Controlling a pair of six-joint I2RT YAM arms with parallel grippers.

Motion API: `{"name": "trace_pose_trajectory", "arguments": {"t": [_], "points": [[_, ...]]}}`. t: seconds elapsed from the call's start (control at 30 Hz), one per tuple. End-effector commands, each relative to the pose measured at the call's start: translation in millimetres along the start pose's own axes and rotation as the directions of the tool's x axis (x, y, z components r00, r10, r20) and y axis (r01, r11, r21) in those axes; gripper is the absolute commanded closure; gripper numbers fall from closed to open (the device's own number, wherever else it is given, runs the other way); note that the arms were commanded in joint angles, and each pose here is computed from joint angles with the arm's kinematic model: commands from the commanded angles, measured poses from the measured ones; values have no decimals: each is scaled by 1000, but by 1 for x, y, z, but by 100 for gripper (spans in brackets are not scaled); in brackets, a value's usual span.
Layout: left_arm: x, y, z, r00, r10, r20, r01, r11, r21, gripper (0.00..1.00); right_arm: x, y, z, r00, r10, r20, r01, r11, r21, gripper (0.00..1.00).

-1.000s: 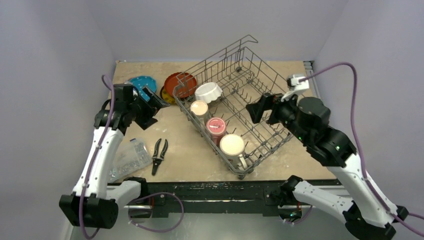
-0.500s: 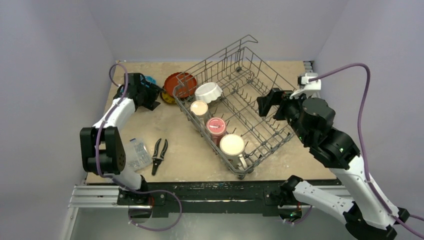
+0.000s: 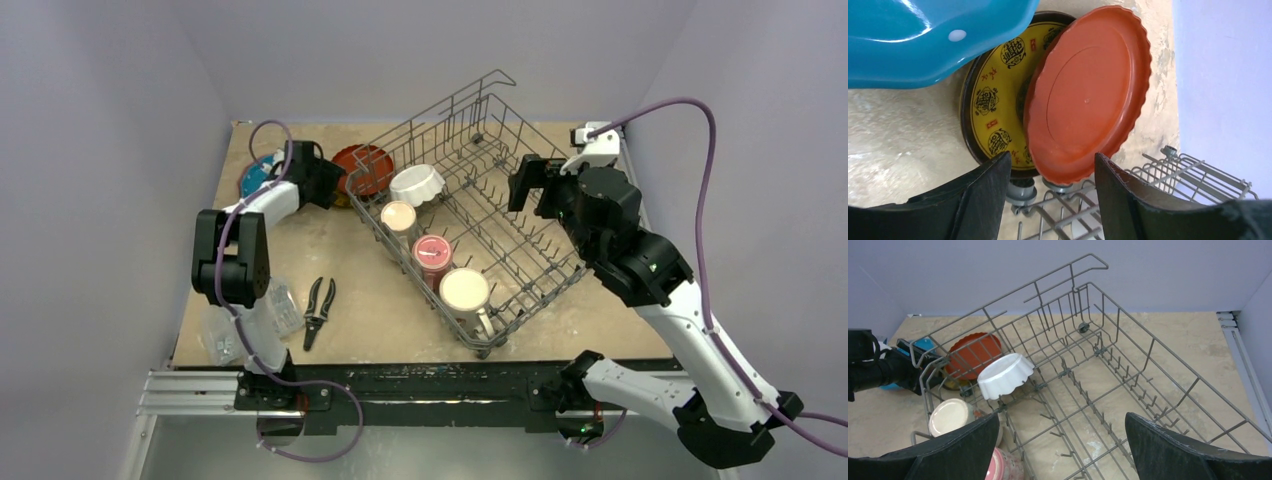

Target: Load the mixed dishes into the dish rack

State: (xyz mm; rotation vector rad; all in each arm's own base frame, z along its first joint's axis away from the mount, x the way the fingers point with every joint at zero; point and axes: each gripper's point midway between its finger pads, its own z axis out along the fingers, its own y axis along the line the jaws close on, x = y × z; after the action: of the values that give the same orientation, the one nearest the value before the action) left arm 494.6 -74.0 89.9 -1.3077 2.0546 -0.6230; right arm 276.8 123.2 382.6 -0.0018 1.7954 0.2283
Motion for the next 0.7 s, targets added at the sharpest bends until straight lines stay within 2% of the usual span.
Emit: {"name": "trace_pose_trajectory", "arguments": {"t": [0.0,0.13,0.27,0.37,0.43,0.5,0.67], "points": [[-5,-7,23,997,-61,52,61,998,10,41,-33,-9,-5,994,40,101,-43,999,29,2],[-3,-7,36,995,-74,63,74,997,12,47,-33,-12,0,996,31,87,-34,999,42,2],[-5,-6,47,993,-89,77,89,996,1,59,-34,-13,0,997,19,80,-24,998,52,2],[-8,-10,51,991,-102,85,101,995,13,83,-36,-16,-1,996,12,84,-17,998,62,2],[-14,-21,46,992,-83,97,80,996,32,93,-37,-16,-1,996,7,88,-13,998,64,2],[-22,-38,37,992,-67,110,61,996,61,97,-38,-16,-1,996,5,90,-11,998,63,2],[-45,-79,9,987,-88,137,65,984,163,100,-36,-15,-2,996,14,91,-19,999,51,2]]}}
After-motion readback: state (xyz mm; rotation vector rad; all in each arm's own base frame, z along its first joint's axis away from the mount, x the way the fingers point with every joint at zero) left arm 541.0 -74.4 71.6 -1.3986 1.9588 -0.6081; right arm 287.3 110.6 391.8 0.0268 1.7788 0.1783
